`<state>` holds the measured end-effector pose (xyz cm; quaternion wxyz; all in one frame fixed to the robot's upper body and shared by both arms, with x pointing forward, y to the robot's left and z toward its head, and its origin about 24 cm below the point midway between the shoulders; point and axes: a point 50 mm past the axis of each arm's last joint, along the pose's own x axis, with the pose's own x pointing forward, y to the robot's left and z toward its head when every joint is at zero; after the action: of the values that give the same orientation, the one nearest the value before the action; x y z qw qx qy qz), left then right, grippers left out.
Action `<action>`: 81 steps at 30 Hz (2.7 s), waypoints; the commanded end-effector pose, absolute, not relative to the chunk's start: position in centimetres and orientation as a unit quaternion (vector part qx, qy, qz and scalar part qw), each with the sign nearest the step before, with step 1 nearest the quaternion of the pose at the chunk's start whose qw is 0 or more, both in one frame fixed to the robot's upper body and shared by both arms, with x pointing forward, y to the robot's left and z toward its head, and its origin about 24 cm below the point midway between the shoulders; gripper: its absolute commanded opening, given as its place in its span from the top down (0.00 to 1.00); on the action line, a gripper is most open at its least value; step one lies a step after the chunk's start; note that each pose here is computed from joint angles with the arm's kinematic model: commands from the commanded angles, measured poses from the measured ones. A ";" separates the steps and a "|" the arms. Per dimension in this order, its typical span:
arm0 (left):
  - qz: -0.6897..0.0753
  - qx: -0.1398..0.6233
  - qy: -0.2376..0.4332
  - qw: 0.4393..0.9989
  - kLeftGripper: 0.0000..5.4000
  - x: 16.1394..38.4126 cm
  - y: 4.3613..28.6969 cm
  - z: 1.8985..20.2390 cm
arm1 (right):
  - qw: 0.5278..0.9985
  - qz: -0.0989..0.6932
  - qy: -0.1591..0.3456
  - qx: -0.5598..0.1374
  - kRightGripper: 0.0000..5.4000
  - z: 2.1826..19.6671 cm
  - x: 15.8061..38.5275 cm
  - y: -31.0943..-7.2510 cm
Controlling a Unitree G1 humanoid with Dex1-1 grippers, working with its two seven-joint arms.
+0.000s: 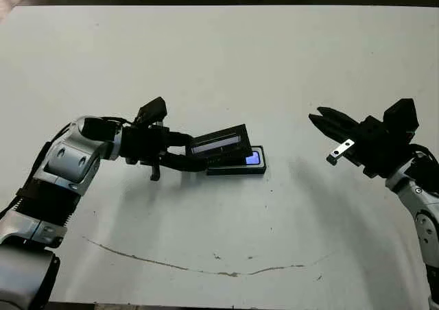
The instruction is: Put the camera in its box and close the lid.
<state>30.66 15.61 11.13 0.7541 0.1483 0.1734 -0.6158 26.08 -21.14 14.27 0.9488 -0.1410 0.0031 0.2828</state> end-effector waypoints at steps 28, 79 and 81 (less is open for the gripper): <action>-0.587 0.148 0.183 0.775 0.77 30.6 15.8 9.8 | 0.949 0.281 0.028 -0.144 1.00 13.3 25.7 -21.9; -0.600 0.221 0.223 0.736 0.77 30.4 10.8 8.4 | 0.947 0.288 0.019 -0.142 1.00 13.7 25.0 -21.8; -0.602 0.219 0.224 0.735 0.77 30.2 10.6 8.3 | 0.947 0.289 0.020 -0.141 1.00 13.7 25.0 -21.8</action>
<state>31.06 11.22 10.60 0.7398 0.2386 0.1854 -0.6012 25.27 -21.53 14.15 0.9456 -0.1437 0.0041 0.2919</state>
